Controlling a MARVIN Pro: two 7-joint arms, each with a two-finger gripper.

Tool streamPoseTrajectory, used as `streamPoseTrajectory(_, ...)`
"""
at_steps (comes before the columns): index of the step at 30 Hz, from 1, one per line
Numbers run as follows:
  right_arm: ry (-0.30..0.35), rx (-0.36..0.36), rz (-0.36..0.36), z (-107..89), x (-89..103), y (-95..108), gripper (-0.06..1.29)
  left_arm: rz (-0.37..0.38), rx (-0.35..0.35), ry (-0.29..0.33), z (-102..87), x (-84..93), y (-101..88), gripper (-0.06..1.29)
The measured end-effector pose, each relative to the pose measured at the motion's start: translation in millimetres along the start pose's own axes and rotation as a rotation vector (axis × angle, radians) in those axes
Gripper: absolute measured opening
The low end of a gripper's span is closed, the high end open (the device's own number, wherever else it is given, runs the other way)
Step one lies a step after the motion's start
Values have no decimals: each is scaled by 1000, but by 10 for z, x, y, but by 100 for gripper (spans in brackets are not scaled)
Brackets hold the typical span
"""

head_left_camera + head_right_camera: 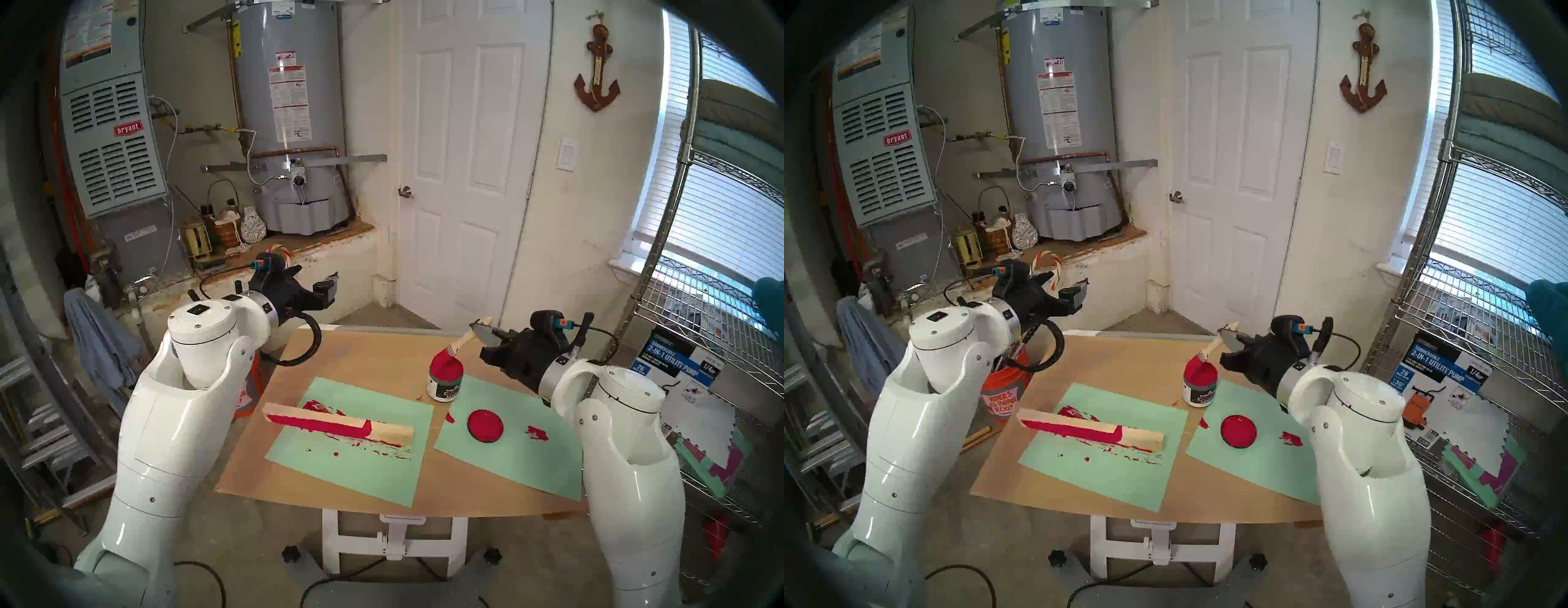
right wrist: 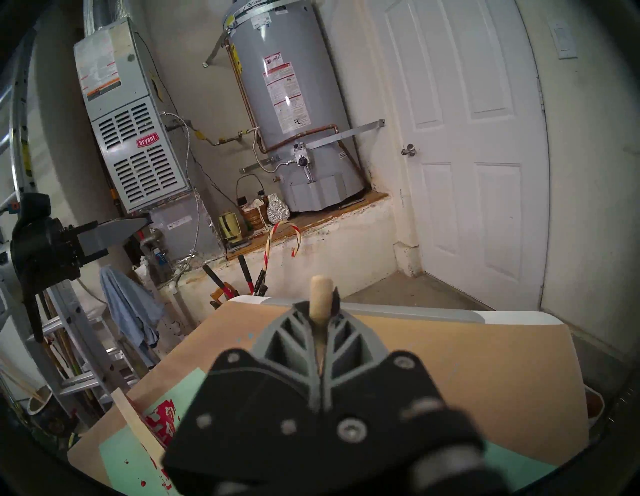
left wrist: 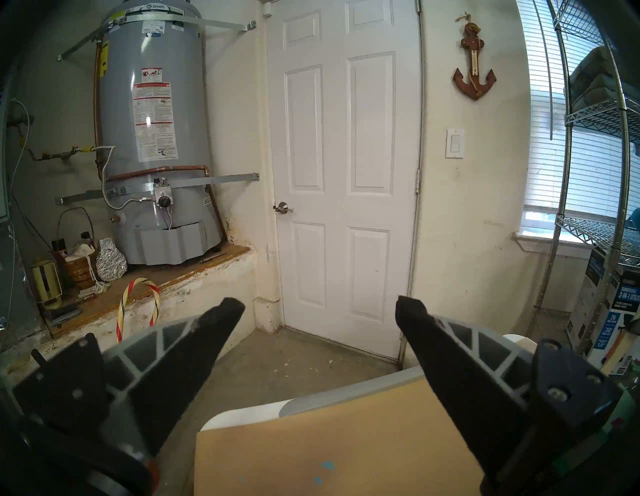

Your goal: Pick up brush, dip the brush into paint, and paint the wood

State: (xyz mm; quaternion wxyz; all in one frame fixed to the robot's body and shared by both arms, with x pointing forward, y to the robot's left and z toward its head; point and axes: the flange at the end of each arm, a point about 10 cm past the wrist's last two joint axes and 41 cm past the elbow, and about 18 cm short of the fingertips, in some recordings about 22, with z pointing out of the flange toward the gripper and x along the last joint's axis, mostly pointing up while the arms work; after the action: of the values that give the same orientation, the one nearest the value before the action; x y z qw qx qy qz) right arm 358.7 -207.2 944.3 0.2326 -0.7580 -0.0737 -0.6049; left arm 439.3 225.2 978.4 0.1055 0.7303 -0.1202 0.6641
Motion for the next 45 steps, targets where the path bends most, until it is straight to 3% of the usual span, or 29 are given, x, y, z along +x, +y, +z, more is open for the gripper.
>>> streamPoseTrajectory(17, 26, -1, 46, -80, 39, -4, -3, 0, 0, 0, 0, 0, 0, 125)
streamPoseTrajectory(30, 25, -23, 36, -107, 22, 13, -3, 0, 0, 0, 0, 0, 0, 125)
streamPoseTrajectory(45, 6, -27, 25, -27, -135, -9, -3, 0, 0, 0, 0, 0, 0, 125)
